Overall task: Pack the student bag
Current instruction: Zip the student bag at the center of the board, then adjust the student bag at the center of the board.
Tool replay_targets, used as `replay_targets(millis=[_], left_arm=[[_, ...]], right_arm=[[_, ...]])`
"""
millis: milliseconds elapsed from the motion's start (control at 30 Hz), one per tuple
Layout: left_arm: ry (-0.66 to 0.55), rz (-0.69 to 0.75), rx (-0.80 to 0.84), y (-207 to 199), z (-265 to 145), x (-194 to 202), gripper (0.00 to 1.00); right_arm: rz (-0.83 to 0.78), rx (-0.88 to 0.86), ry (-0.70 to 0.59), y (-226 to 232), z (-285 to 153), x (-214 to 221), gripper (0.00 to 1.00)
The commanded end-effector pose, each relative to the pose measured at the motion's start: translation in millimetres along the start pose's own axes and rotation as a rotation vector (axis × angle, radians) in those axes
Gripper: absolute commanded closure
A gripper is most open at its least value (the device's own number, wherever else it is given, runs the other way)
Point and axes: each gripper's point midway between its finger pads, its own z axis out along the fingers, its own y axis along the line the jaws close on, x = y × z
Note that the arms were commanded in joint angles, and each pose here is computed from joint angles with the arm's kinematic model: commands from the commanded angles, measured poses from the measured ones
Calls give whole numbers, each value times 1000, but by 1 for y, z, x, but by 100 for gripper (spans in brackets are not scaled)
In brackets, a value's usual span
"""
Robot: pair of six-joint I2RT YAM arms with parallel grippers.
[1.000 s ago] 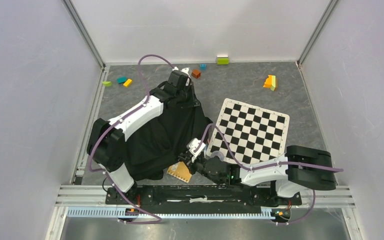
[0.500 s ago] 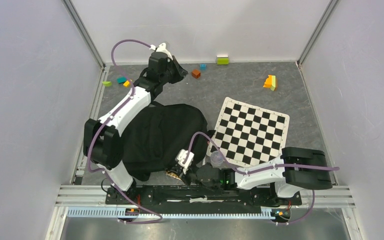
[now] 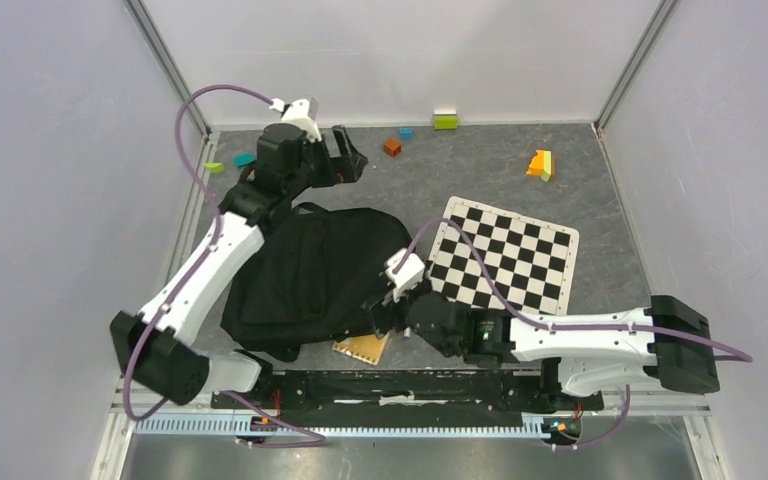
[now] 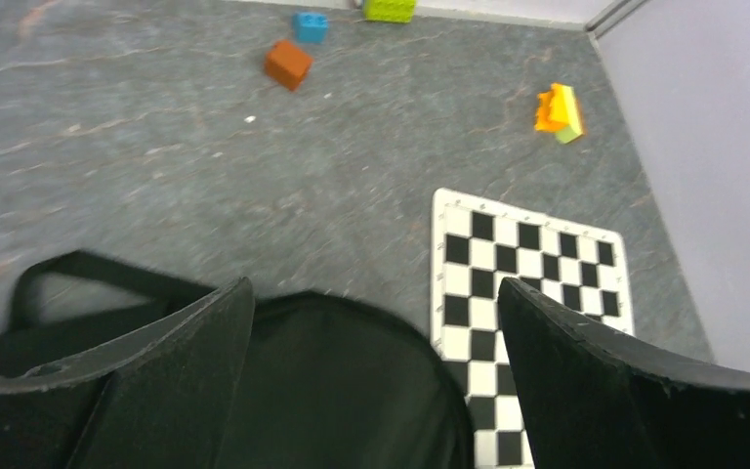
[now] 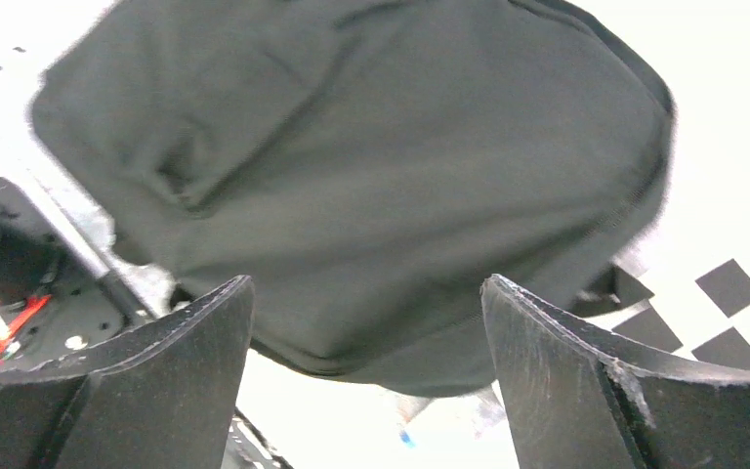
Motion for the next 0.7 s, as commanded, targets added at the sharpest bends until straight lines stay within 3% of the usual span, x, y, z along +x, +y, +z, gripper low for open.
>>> replay_targets(millis=[0, 267, 500, 600, 633, 667], left_arm=[[84, 111, -194, 57, -39, 33, 0], [12, 129, -413, 121, -87, 61, 0], [-92, 158, -443, 132, -108, 58, 0], [-111, 167, -450, 134, -113, 59, 0], [-110, 170, -454, 135, -115, 60, 0], [-111, 171, -462, 136, -116, 59, 0]], right_arm=[[137, 152, 116, -42, -9, 32, 9], [311, 170, 98, -64, 3, 54, 6], [234, 130, 105, -67, 33, 48, 13], [194, 139, 117, -73, 45, 46, 35], [186, 148, 124, -77, 48, 47, 46], [178, 158, 123, -83, 50, 45, 66]])
